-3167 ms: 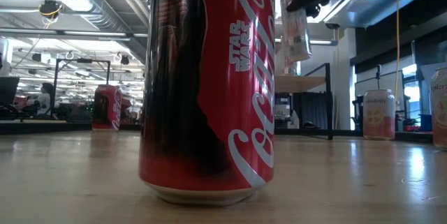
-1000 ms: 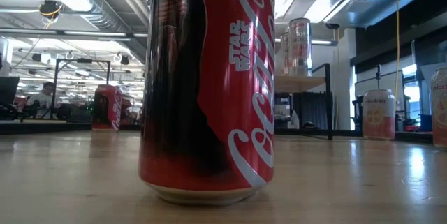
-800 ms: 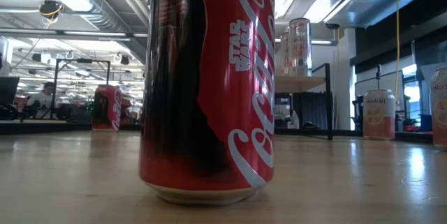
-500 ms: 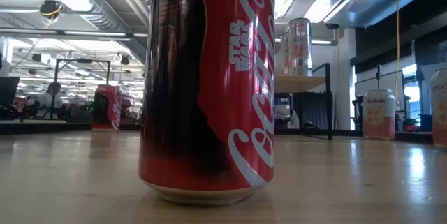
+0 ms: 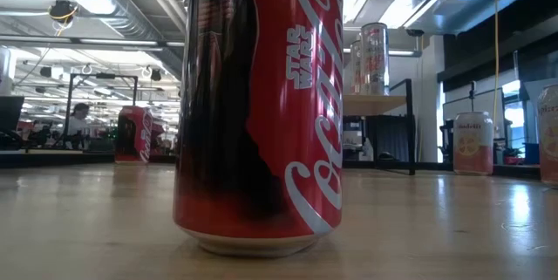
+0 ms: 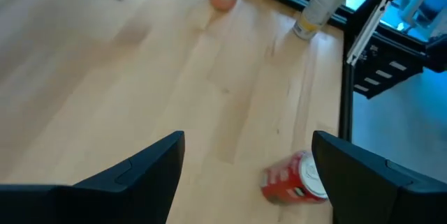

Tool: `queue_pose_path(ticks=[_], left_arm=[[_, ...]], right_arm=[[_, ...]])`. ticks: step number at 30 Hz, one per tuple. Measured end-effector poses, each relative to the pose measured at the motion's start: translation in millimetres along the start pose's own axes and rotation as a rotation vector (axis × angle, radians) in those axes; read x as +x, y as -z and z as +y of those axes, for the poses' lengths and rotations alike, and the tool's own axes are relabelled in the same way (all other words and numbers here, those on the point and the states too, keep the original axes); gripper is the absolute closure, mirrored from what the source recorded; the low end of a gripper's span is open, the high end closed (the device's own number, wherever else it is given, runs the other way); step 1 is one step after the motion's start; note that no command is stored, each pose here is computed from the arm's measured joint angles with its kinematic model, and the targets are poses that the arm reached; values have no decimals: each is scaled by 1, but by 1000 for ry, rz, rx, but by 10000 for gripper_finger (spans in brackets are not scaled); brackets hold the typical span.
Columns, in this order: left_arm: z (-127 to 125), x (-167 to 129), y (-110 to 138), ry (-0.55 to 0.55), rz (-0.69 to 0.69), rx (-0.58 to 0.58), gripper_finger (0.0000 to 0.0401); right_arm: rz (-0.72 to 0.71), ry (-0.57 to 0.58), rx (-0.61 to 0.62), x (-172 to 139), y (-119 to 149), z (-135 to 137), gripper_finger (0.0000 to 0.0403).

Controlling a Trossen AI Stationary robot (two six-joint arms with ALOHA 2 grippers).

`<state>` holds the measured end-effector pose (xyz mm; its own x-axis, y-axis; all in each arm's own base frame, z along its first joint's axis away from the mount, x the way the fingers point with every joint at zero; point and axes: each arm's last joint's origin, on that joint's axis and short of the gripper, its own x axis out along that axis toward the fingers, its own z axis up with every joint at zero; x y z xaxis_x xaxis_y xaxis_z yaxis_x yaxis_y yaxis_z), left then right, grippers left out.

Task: Place canned beverage on shelf
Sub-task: Put the bottom white-yellow soda can on the shelf

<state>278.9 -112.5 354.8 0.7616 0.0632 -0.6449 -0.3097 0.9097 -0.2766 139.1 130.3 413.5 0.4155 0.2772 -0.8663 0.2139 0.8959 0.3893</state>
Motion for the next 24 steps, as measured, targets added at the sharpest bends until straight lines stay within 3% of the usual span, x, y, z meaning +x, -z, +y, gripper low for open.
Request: queue_pose_path(ticks=[11,24], left_arm=[[-31,24,33,-58,20,-65,99],[-39,26,39,-44,13,-80,99]], right_arm=[[163,102,78,30,50,6,68],[312,194,242,83,84,-3,68]])
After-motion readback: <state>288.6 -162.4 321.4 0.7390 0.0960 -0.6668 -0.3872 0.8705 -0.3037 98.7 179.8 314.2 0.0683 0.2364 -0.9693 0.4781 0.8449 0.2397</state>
